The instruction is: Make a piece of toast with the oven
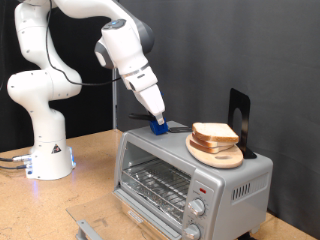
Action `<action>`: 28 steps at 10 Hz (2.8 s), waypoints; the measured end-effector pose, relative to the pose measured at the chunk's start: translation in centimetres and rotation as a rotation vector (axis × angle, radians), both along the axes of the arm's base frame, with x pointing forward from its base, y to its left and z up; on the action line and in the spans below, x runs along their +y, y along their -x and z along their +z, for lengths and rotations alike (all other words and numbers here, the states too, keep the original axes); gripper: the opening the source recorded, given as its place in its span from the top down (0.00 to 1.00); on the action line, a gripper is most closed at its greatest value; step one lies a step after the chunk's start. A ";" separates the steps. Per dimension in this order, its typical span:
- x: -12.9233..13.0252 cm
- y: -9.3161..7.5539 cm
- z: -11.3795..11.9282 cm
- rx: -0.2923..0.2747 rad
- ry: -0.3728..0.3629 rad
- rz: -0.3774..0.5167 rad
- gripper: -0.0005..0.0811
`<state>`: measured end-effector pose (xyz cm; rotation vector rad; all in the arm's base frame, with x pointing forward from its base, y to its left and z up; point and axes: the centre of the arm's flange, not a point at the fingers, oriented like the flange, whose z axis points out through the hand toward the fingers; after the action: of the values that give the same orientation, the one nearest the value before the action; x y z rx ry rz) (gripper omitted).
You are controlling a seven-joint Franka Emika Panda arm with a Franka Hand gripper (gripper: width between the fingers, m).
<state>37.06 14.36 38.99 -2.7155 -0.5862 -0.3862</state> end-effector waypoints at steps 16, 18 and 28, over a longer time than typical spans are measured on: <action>0.6 -0.3 -1.7 0.007 0.016 -0.020 0.22; 0.6 -0.4 -1.7 0.007 0.015 -0.021 0.44; -2.4 -1.3 3.3 -0.028 -0.055 -0.069 0.54</action>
<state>38.35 11.97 42.30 -2.6872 -0.4826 -0.4516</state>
